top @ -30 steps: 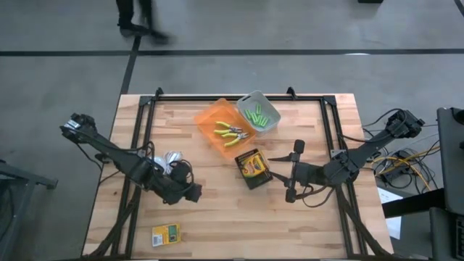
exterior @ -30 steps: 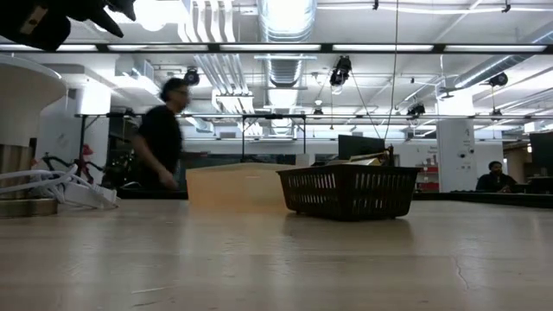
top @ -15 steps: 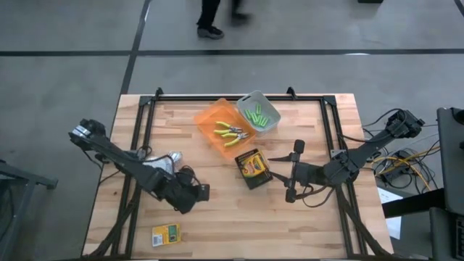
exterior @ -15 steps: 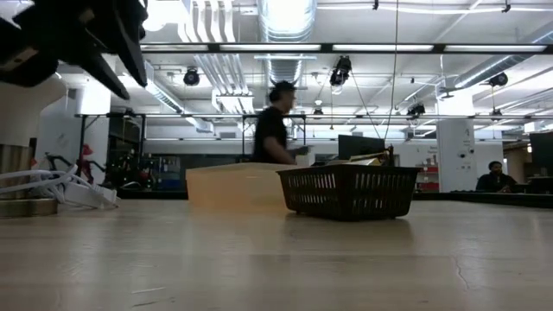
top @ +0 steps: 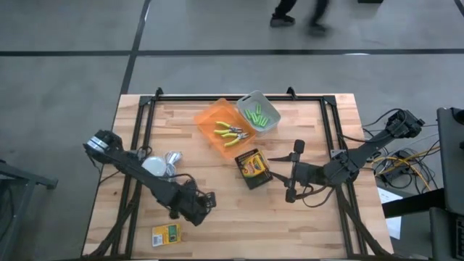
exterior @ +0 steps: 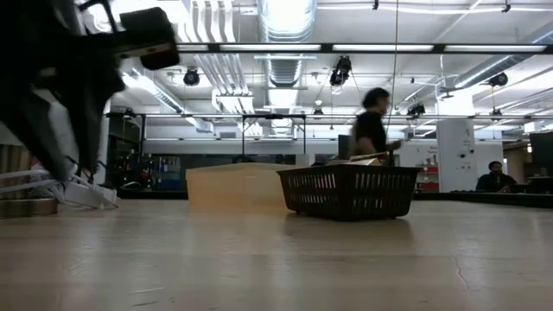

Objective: Pick & Place School Supplies
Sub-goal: Put the yellow crayon box into the black bin

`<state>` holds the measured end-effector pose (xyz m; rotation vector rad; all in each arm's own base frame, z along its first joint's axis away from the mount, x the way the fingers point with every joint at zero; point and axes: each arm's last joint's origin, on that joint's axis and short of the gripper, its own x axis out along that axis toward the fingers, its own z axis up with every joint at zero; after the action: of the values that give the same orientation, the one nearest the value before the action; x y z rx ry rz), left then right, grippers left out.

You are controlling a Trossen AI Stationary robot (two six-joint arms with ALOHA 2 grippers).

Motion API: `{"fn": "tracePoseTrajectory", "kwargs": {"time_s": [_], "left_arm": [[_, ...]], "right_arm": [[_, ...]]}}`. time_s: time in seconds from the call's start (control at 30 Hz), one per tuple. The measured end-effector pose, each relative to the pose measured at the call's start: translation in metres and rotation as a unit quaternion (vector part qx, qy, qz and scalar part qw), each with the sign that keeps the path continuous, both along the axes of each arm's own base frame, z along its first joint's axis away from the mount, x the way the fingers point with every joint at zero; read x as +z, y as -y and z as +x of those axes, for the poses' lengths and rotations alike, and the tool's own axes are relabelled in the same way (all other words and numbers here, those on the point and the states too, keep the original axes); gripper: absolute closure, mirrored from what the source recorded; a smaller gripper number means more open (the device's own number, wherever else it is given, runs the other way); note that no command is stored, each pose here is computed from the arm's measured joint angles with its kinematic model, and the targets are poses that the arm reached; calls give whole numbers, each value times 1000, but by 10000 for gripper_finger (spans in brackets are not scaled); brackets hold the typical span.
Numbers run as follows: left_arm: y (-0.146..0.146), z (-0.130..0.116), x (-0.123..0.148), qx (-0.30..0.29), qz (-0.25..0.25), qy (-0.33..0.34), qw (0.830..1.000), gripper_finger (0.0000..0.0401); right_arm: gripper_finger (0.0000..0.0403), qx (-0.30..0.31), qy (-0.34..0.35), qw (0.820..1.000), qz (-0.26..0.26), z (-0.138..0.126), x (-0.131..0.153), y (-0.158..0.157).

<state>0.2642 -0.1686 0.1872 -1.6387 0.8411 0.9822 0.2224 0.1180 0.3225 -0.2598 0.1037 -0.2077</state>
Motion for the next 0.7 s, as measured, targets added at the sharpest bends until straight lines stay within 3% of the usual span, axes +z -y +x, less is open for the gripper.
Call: {"fn": "tracePoseTrajectory", "kwargs": {"time_s": [0.2, 0.37, 0.7], "left_arm": [[8, -24, 32, 29, 43, -94, 994, 316], [21, -39, 50, 31, 17, -193, 981, 316], [35, -44, 30, 19, 40, -266, 963, 316]], "right_arm": [[234, 0, 0, 1000, 0, 0, 0, 0], [234, 0, 0, 1000, 0, 0, 0, 0], [234, 0, 0, 1000, 0, 0, 0, 0]]}}
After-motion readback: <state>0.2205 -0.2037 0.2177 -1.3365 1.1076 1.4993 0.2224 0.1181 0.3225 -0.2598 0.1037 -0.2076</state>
